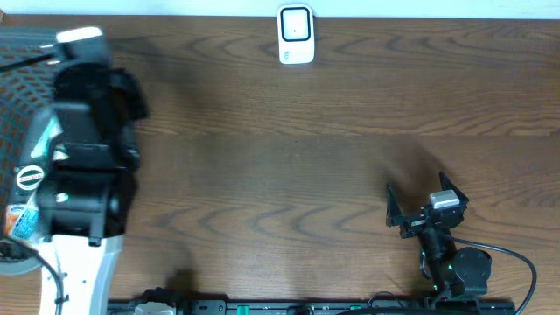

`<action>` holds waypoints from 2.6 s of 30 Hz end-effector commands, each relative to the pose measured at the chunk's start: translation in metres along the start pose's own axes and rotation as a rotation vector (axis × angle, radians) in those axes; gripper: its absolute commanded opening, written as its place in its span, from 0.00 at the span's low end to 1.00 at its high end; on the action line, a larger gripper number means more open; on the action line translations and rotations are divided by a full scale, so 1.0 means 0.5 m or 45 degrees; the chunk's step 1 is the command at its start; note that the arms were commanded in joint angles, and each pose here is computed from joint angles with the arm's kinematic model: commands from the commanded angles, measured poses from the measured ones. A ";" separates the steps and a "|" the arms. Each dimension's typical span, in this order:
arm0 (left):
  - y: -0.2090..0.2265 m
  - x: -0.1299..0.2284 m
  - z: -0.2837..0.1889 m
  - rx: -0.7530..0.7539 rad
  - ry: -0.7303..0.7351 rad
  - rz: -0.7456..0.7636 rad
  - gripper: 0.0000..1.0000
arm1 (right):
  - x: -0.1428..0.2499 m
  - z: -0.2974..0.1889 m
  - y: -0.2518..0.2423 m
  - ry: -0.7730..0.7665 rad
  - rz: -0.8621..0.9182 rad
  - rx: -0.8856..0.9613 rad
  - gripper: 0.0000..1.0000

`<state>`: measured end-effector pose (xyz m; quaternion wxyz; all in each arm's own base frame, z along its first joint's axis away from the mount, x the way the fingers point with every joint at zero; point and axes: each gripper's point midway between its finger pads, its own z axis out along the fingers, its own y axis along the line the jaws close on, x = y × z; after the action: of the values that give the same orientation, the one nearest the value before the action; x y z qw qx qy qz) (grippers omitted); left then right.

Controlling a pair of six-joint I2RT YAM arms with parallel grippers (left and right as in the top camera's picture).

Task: Scan the item barcode
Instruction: 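Grasp the small Kleenex tissue pack with the left gripper and lift, then carry the tissue pack toward the scanner and release it on the table, then reach the left gripper back into the basket toward the white bag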

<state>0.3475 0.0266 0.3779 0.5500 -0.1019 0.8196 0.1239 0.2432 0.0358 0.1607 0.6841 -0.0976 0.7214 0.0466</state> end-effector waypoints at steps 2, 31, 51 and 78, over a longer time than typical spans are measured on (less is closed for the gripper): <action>-0.099 0.035 0.000 0.131 0.084 -0.003 0.07 | 0.002 -0.001 -0.004 0.002 0.008 0.012 0.99; -0.444 0.620 0.085 0.264 1.339 -0.004 0.07 | 0.002 -0.001 -0.004 0.002 0.008 0.012 0.99; -0.427 0.544 0.100 0.323 1.253 -0.015 0.99 | 0.004 0.000 -0.004 0.007 0.009 0.011 0.99; 0.220 -0.011 -0.055 -0.126 0.292 -0.609 0.99 | 0.003 0.000 -0.004 0.007 0.009 0.011 0.99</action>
<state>0.3014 0.0897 0.4008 0.4612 -0.3009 0.8346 -0.0155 0.2433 0.0358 0.1605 0.6838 -0.0976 0.7216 0.0467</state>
